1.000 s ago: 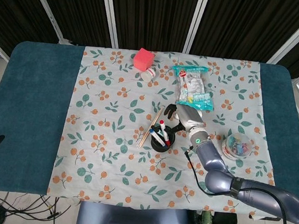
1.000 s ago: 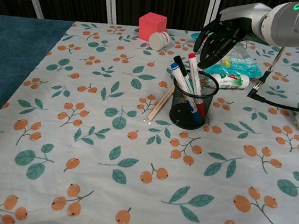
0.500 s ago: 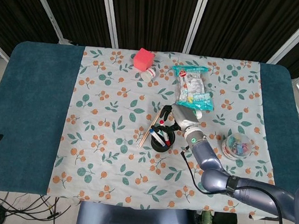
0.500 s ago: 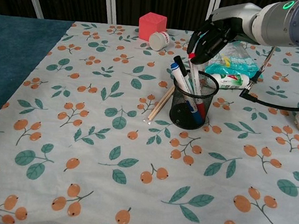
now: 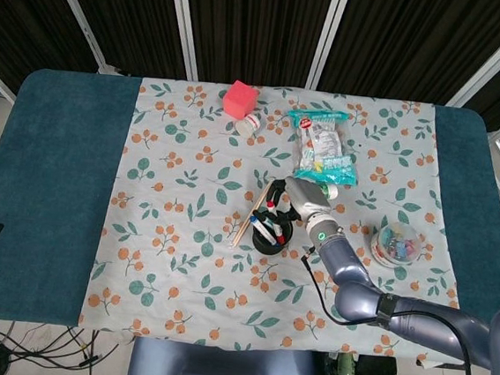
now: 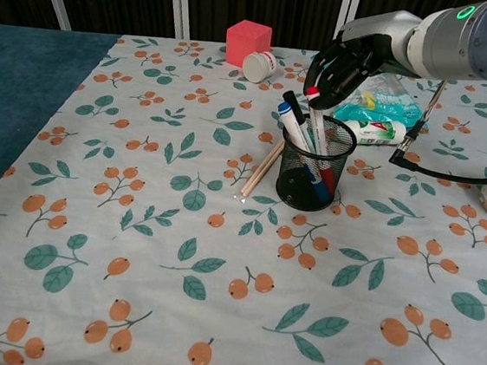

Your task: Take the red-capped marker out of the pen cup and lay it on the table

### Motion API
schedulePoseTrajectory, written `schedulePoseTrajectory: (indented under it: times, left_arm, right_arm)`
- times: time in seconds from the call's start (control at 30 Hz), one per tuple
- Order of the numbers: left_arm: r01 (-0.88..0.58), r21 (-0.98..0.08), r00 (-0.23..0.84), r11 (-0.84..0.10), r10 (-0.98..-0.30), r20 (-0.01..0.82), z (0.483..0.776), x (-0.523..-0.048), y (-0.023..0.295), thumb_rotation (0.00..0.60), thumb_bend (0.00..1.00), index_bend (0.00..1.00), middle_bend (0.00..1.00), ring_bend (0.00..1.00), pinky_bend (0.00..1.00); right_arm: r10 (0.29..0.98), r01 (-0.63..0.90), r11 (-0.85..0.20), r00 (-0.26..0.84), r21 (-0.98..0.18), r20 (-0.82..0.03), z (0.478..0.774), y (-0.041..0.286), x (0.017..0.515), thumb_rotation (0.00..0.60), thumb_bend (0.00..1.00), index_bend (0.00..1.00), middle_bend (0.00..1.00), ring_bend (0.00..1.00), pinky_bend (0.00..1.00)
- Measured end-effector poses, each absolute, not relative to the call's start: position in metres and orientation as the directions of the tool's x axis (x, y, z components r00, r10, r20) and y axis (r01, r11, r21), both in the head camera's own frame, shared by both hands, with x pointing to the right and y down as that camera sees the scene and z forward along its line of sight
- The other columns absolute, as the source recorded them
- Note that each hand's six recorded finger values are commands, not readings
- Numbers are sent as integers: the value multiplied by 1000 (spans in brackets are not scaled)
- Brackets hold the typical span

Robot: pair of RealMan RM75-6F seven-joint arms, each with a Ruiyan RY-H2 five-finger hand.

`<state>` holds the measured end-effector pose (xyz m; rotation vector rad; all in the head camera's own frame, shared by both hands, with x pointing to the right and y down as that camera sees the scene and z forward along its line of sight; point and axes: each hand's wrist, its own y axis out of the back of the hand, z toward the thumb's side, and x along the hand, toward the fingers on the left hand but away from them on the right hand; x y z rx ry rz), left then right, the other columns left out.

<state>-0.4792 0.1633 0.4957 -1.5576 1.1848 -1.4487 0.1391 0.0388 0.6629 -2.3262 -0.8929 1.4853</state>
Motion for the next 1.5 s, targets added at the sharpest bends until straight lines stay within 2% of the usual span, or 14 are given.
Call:
schedulePoseTrajectory:
  times: [0.6, 1.1, 1.5]
  left_arm:
    - [-162, -926, -46, -341, -935, 352, 495, -481, 162, 600, 173, 76, 0, 0, 0]
    - [-163, -927, -54, -337, -936, 349, 494, -483, 162, 600, 173, 76, 0, 0, 0]
    - [-166, -928, -59, -332, -936, 346, 493, -485, 161, 600, 173, 76, 0, 0, 0]
  right_arm:
    - [605, 350, -788, 287, -507, -743, 666, 39, 143, 600, 412, 546, 542, 282, 187]
    - [612, 368, -781, 291, -505, -735, 664, 38, 144, 600, 488, 618, 610, 335, 187]
    - [621, 395, -773, 311, -496, -720, 650, 33, 144, 600, 504, 625, 610, 335, 187]
